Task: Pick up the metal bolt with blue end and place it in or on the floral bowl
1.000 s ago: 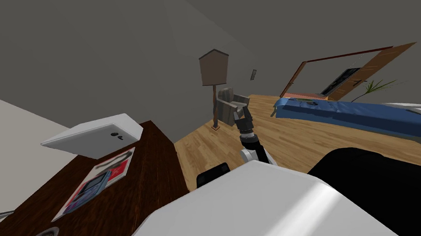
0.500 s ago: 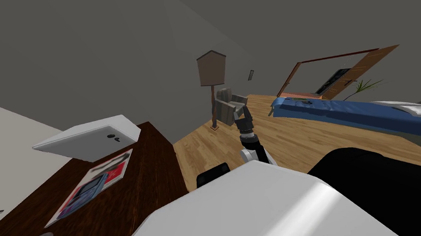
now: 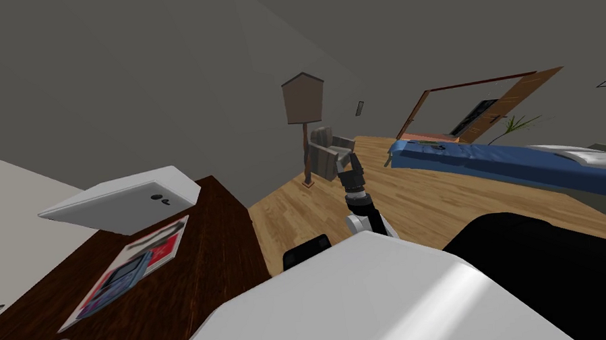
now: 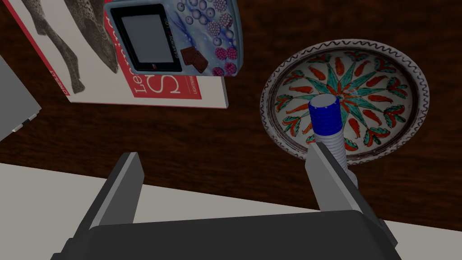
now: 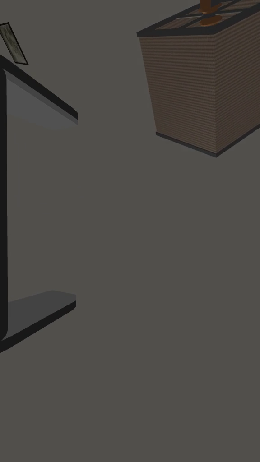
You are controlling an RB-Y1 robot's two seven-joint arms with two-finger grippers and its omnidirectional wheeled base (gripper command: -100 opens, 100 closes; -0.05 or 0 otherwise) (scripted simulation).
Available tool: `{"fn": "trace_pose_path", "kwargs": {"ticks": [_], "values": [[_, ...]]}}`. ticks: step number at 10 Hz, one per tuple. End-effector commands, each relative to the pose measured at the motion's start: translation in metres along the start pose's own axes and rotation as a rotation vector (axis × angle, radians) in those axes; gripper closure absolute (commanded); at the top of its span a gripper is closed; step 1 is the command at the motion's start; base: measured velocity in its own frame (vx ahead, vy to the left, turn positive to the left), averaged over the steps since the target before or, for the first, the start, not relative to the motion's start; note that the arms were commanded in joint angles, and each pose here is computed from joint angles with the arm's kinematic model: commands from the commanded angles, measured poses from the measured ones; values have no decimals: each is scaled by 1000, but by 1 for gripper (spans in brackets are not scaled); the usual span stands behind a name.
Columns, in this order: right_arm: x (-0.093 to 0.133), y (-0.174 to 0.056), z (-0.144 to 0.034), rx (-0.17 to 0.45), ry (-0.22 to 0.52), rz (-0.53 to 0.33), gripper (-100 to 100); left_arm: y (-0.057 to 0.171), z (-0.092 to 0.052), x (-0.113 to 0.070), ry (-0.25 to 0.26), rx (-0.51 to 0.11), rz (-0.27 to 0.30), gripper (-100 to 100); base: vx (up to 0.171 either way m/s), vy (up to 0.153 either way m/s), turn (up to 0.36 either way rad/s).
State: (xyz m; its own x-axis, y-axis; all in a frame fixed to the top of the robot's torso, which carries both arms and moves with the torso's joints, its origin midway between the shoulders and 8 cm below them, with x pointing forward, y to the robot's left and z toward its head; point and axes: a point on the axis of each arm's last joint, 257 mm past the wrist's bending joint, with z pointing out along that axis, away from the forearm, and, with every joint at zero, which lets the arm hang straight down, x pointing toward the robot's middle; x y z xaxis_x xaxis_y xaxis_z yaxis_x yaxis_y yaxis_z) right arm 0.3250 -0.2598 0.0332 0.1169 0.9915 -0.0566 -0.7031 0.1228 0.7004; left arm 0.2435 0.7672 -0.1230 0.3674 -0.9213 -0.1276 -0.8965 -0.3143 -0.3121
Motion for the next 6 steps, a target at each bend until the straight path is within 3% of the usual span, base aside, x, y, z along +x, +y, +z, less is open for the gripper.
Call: {"fn": "trace_pose_path", "kwargs": {"ticks": [1, 2, 6], "values": [[0, 0, 0, 0, 0, 0, 0, -2, 12, 11, 28, 0, -21, -100, -15, -8, -50], [0, 0, 0, 0, 0, 0, 0, -15, 5, 11, 14, 24, -4, -100, -22, -2, -10], [0, 0, 0, 0, 0, 0, 0, -12, 5, 4, -16, 9, 8, -100, 1, 1, 7]]}}
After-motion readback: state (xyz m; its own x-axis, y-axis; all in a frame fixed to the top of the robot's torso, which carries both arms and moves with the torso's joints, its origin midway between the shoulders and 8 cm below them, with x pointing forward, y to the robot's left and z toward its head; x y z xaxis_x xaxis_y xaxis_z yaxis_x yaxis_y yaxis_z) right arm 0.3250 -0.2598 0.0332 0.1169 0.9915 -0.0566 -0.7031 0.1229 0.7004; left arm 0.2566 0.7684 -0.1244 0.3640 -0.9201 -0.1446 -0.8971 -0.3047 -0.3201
